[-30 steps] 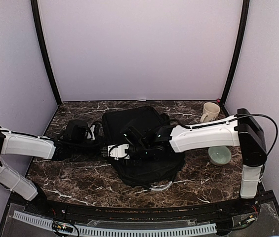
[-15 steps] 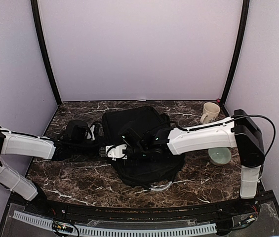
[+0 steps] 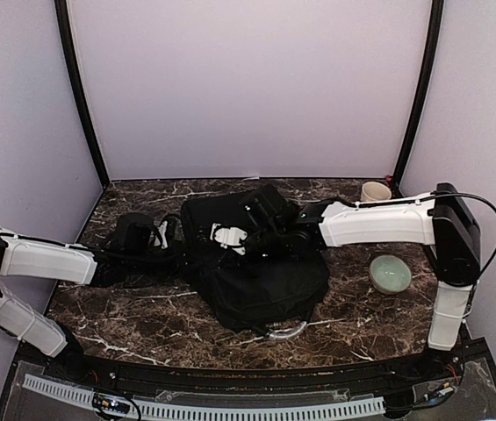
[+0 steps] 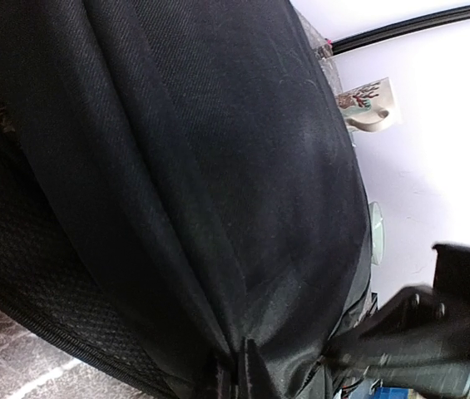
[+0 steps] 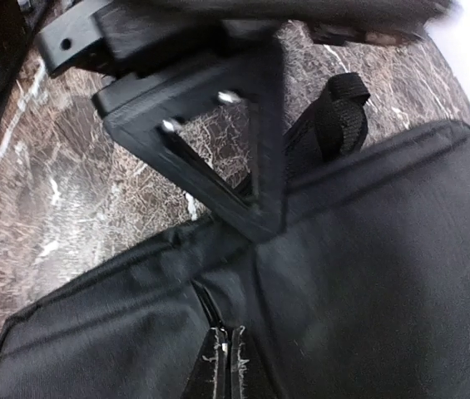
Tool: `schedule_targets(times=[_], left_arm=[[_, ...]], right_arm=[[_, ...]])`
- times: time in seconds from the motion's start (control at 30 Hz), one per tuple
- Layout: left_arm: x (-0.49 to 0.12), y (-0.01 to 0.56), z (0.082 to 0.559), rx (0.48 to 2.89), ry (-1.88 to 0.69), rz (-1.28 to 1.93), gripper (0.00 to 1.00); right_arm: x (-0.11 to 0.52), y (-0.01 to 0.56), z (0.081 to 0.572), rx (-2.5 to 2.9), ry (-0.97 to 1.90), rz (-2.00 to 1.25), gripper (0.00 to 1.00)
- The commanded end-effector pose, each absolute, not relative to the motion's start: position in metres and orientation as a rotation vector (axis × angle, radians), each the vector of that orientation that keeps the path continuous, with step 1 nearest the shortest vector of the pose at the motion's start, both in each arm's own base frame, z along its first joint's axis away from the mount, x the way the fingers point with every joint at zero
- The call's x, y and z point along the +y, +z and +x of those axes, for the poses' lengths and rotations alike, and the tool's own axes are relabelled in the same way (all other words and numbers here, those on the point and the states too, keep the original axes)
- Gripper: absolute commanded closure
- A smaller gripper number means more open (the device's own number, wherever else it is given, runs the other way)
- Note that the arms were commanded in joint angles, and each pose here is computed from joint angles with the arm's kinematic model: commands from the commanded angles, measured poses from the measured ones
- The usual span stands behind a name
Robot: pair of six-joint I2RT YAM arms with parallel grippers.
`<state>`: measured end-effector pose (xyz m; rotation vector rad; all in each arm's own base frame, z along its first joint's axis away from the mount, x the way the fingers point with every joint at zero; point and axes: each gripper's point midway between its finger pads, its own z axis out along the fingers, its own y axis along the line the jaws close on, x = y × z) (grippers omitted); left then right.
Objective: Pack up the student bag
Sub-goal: Pick up the student bag from the upper front pocket, then zip the upper front pocket of the student bag.
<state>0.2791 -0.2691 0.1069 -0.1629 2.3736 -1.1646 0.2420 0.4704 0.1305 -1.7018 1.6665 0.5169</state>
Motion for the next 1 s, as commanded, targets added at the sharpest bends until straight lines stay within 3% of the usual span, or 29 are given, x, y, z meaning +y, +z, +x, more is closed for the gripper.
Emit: schedule_targets(times=[0.0, 0.6, 0.97], left_arm=[[-0.254, 0.103, 0.279, 2.365, -1.116, -0.205, 1.00], [-0.246, 0.091, 0.287, 2.391, -1.084, -0.249, 1.00], [-0.244, 0.089, 0.285, 2.401, -1.077, -0.250, 1.00]], right_arm=[[0.421, 0.151, 0.273, 1.858, 0.658, -1.509, 1.00], [0.295, 0.123, 0.305, 2.117, 0.580, -1.295, 1.00], [0.247, 0.115, 0.317, 2.202, 0.538, -1.154, 1.00]])
